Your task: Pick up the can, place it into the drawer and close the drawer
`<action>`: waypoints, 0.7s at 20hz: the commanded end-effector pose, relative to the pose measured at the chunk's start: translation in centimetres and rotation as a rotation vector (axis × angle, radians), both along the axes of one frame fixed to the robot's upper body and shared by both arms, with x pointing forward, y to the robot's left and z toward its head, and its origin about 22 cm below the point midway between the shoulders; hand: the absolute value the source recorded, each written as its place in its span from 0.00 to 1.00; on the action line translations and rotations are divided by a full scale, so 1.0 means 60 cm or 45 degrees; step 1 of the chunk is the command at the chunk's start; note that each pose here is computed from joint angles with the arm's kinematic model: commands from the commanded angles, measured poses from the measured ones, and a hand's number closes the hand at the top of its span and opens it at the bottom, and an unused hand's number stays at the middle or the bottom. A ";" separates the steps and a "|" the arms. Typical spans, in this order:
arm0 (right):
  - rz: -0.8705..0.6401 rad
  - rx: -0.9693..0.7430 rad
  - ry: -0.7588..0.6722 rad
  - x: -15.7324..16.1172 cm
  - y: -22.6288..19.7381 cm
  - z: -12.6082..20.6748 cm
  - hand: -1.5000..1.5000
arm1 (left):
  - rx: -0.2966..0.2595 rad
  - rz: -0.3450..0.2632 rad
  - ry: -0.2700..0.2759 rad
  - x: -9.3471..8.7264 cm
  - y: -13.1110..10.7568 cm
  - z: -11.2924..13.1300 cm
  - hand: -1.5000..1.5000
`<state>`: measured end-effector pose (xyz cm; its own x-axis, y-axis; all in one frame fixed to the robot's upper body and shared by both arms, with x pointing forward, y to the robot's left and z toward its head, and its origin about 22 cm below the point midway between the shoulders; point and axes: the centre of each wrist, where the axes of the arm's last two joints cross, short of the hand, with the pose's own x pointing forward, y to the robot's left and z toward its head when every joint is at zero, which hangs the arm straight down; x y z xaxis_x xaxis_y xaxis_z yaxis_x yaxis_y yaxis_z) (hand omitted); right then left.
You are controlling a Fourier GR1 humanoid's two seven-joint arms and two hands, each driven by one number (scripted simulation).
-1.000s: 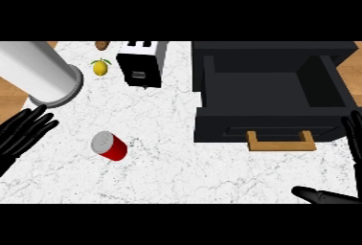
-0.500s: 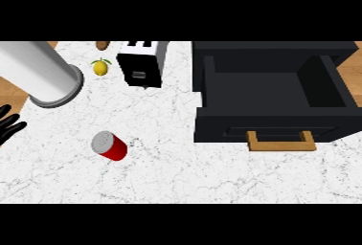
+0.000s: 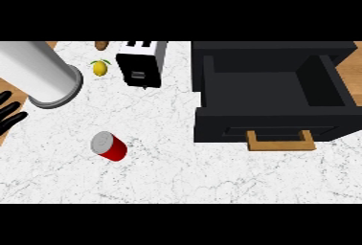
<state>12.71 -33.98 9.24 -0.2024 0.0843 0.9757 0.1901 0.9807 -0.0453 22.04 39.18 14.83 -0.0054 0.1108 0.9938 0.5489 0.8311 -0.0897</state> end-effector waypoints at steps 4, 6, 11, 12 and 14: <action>-0.002 0.008 0.004 -0.037 -0.009 -0.022 0.00 | -0.072 -0.027 0.120 0.006 -0.043 -0.050 0.00; 0.003 0.008 -0.009 -0.037 -0.029 0.023 0.00 | -0.065 -0.030 0.160 0.031 -0.036 -0.044 0.00; 0.007 0.017 -0.009 -0.023 -0.046 0.009 0.00 | -0.055 -0.013 0.161 0.058 -0.078 -0.037 0.00; 0.020 -0.005 -0.014 -0.039 -0.036 -0.021 0.00 | -0.038 -0.024 0.159 0.054 -0.074 -0.074 0.00; -0.017 -0.002 -0.024 -0.045 -0.038 -0.017 0.00 | -0.049 -0.011 0.210 0.060 -0.066 -0.107 0.00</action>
<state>10.26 -36.42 8.97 -0.2105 0.0809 0.9742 0.1899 0.9810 -0.0404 24.98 35.49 10.90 0.1211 0.1511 0.9811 0.5387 0.8202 -0.1928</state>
